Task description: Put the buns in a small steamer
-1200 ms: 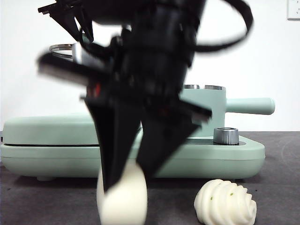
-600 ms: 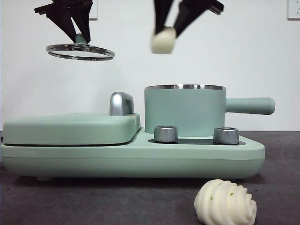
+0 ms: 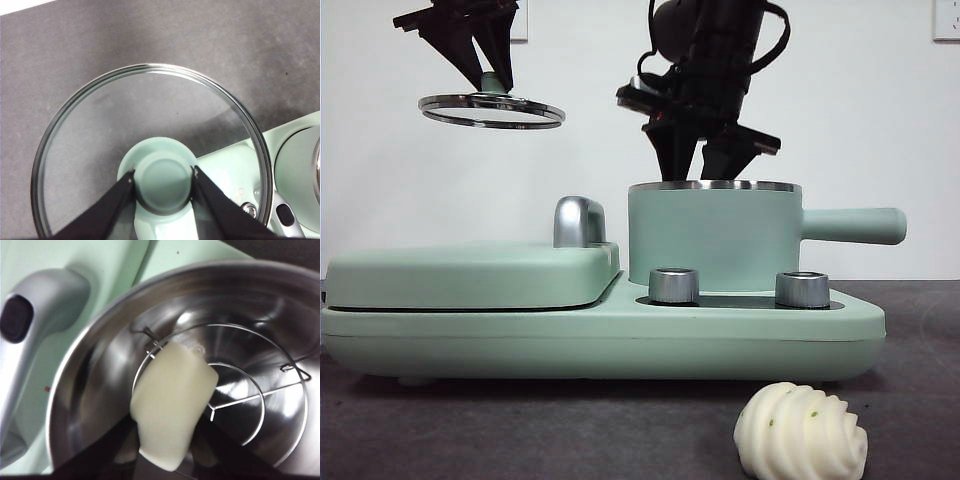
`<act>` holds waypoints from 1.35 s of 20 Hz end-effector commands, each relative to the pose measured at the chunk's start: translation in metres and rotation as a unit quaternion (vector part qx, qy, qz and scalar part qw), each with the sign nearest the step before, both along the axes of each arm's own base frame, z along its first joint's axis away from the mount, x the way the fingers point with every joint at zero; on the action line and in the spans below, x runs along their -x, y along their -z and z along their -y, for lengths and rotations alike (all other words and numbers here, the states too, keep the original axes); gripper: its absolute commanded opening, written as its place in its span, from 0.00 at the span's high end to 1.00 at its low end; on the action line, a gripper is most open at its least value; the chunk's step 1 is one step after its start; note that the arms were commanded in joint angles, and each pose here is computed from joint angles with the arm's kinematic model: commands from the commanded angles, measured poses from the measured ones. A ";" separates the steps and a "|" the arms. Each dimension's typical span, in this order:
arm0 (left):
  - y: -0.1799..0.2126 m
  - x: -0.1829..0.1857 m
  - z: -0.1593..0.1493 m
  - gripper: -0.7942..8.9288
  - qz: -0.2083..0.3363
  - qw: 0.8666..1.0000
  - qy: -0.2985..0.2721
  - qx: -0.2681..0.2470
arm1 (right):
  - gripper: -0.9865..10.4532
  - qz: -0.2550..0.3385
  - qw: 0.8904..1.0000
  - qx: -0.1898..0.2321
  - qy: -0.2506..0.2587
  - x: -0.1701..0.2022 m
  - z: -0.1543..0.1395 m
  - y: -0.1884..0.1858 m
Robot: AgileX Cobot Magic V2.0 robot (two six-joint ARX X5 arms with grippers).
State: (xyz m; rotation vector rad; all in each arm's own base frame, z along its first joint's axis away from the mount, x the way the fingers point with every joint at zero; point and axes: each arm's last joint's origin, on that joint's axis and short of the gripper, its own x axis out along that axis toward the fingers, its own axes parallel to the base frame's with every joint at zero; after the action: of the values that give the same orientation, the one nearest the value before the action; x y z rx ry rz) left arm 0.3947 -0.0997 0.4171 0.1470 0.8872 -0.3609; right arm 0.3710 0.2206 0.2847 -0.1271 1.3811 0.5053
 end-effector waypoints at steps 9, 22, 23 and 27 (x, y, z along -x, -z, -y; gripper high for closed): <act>-0.014 0.004 -0.001 0.87 0.033 0.999 0.000 0.010 | 0.55 0.015 1.000 -0.007 -0.007 -0.007 -0.004 -0.003; -0.014 0.005 0.000 0.87 0.028 1.000 0.001 0.013 | 0.52 0.110 0.994 -0.018 0.010 0.080 0.052 -0.116; -0.014 0.005 0.000 0.87 0.028 1.000 0.001 0.013 | 0.52 0.104 0.994 -0.015 0.010 0.097 0.061 -0.116; -0.014 0.006 0.002 0.87 0.028 0.999 0.006 0.015 | 0.52 0.065 0.998 0.002 0.015 0.161 0.091 -0.096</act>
State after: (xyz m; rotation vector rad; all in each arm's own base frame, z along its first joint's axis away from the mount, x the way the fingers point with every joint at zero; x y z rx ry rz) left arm 0.3942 -0.1004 0.4169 0.1423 0.8920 -0.3657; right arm 0.2148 0.1293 0.3893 -0.1212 1.1503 0.4846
